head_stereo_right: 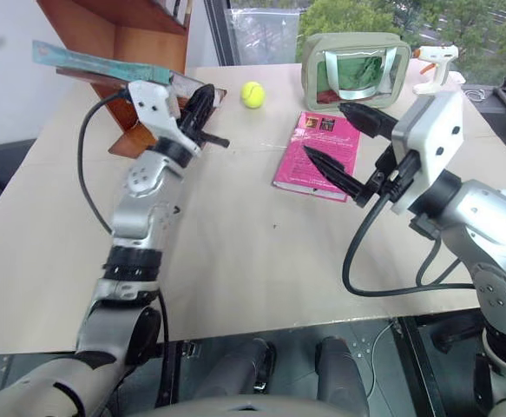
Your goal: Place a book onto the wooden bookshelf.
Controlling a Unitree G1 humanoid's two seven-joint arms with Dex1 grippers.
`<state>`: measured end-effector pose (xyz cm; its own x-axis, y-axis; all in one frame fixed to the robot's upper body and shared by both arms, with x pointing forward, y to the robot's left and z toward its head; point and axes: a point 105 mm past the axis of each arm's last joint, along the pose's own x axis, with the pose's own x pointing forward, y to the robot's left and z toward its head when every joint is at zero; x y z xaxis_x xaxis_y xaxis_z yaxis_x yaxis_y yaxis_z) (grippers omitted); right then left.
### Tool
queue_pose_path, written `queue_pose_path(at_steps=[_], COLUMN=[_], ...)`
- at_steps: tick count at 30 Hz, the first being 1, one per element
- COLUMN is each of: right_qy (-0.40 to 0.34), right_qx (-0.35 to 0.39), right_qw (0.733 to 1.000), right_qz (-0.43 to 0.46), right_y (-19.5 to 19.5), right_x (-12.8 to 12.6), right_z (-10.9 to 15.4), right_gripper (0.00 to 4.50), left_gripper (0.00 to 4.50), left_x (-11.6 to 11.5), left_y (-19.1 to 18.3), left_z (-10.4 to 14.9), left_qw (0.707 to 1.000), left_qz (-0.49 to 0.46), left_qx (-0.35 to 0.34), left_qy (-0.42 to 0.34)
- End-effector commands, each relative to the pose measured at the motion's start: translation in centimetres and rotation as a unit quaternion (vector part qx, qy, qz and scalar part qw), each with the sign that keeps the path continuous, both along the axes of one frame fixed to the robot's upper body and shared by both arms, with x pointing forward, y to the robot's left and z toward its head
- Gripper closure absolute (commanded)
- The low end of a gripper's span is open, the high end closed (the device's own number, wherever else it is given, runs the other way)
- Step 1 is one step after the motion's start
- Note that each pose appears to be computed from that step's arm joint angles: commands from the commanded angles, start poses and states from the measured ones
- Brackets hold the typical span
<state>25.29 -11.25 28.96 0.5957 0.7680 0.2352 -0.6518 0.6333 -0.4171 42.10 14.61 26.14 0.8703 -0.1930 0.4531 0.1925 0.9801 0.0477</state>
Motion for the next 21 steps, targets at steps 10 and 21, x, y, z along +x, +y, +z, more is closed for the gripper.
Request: queue_pose_path(at_steps=[10, 21], right_qy=[-0.015, 0.121], right_qx=[0.004, -0.092], right_qw=[1.0, 0.984], right_qz=[-0.002, -0.091], right_y=[0.0, -3.2], right_x=[-0.7, 0.7], right_z=[0.8, -7.1], right_gripper=[0.93, 0.93], left_gripper=[4.45, 1.67], left_x=[-2.1, -7.3], left_y=[-0.6, 0.2], left_z=[-0.9, -7.7], left_qw=[0.997, 0.971], left_qz=[-0.071, -0.21], left_qx=[0.01, 0.062], left_qy=[-0.029, 0.099])
